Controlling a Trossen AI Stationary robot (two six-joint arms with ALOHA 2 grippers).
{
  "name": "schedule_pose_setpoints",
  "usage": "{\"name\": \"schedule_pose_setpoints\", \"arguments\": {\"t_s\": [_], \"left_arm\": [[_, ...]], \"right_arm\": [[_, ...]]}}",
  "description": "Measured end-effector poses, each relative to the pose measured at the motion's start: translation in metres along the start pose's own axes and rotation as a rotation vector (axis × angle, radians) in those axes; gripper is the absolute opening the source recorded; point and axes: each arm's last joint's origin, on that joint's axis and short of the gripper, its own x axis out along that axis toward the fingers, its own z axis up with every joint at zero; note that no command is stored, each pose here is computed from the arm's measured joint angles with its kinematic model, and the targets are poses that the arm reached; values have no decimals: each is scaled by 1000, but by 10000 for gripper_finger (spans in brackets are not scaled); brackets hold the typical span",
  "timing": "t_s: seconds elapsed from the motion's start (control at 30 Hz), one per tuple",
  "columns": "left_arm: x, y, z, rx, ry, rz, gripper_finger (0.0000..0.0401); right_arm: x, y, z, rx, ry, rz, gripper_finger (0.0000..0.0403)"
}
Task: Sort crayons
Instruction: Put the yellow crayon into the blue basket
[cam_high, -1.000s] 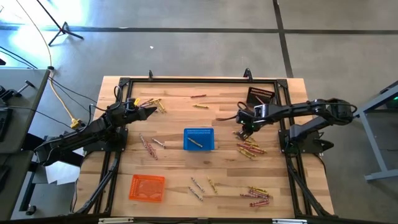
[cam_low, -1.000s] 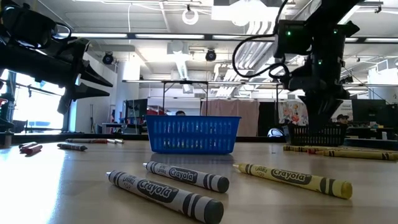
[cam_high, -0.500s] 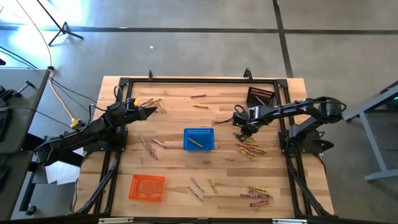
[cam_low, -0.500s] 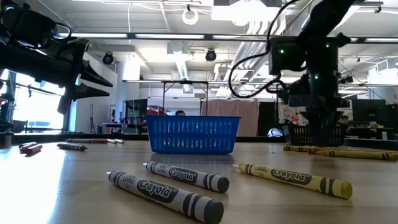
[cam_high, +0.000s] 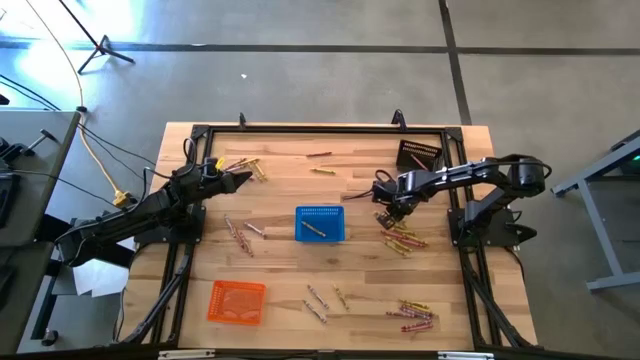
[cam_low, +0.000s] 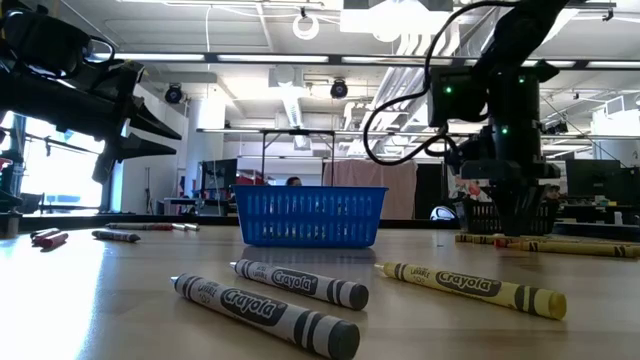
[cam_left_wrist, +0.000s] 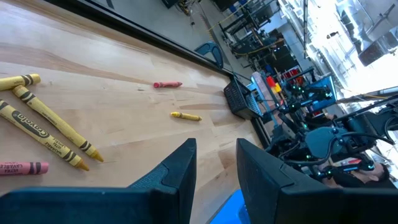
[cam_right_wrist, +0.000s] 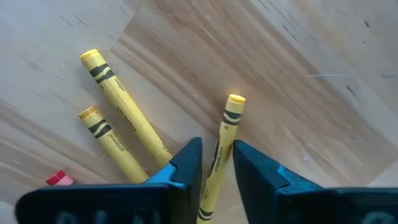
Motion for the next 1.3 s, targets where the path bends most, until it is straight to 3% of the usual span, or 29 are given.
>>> {"name": "schedule_pose_setpoints", "arguments": {"t_s": [0.17, 0.37, 0.5, 0.6, 0.77, 0.97, 1.13, 1.3], "left_arm": [[0, 0, 0, 0, 0, 0, 101], [0, 0, 0, 0, 0, 0, 101], [0, 0, 0, 0, 0, 0, 101], [0, 0, 0, 0, 0, 0, 101], [0, 0, 0, 0, 0, 0, 101], [0, 0, 0, 0, 0, 0, 101], [0, 0, 0, 0, 0, 0, 101], [0, 0, 0, 0, 0, 0, 101]], "right_arm": [[1, -5, 5, 16, 14, 23, 11], [-3, -11, 15, 49, 0, 18, 22], [-20, -7, 37, 77, -124, 15, 10], [-40, 6, 49, 19, -173, 86, 5], [-91, 38, 75, -154, -416, 248, 11], [-133, 69, 83, -284, -639, 408, 11], [-127, 89, 81, -324, -660, 467, 12], [-97, 112, 82, -366, -570, 520, 12]]}}
